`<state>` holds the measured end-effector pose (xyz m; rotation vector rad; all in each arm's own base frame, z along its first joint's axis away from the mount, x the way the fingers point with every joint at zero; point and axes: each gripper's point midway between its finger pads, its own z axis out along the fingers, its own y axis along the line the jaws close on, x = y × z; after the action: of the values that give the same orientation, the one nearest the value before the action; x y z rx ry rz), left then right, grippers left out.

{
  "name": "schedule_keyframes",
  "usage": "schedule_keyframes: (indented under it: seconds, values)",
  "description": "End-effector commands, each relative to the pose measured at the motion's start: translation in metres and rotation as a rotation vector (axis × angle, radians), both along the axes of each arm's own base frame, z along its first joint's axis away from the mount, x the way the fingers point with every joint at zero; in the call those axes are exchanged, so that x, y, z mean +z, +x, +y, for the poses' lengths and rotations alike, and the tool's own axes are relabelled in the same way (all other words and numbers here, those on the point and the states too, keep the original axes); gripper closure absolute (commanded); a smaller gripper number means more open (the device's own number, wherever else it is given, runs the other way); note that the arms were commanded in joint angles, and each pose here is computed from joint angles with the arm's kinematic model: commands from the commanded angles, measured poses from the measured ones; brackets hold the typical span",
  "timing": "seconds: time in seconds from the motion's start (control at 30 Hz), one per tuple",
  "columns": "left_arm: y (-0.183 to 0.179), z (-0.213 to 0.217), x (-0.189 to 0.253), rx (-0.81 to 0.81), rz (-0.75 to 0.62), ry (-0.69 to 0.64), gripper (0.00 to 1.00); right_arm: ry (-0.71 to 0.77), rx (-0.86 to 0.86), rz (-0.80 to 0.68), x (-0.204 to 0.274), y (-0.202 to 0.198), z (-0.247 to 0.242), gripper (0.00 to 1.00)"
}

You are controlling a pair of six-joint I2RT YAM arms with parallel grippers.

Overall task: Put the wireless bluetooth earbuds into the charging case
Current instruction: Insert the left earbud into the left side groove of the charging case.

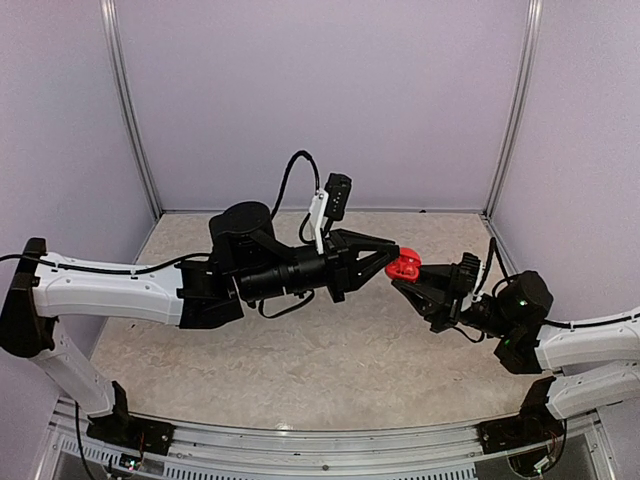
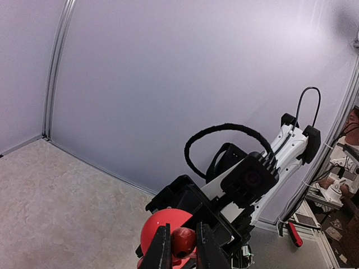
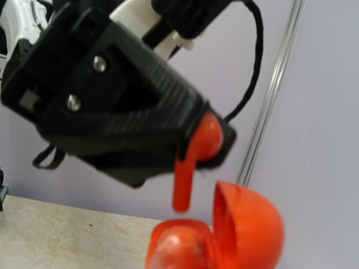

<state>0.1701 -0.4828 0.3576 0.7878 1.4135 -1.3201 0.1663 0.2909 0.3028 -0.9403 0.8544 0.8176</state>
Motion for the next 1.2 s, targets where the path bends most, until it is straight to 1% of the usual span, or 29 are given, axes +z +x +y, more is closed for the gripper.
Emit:
schedule_keyframes:
  seconds: [0.0,0.63,0.87,0.93,1.1,1.17]
  values:
    - [-0.006,-0.005,0.016,-0.032,-0.013,-0.046,0.92,0.056,-0.002,-0.04,0.021,-0.003,-0.001,1.0]
    - [-0.006,-0.013,0.0,-0.048,0.016,-0.018,0.92,0.085,0.005,-0.036,0.03,-0.005,-0.003,1.0]
    - [-0.002,-0.015,-0.009,-0.03,0.028,0.005,0.91,0.1,0.007,-0.047,0.035,-0.008,-0.006,1.0]
    - [0.0,-0.015,-0.013,-0.017,0.036,0.02,0.88,0.106,0.007,-0.049,0.037,-0.008,-0.007,1.0]
    - [0.007,-0.012,-0.02,0.026,0.041,0.05,0.78,0.108,0.008,-0.05,0.038,-0.01,-0.008,1.0]
    - [0.009,-0.011,-0.02,0.039,0.031,0.059,0.76,0.107,0.008,-0.047,0.037,-0.01,-0.008,1.0]
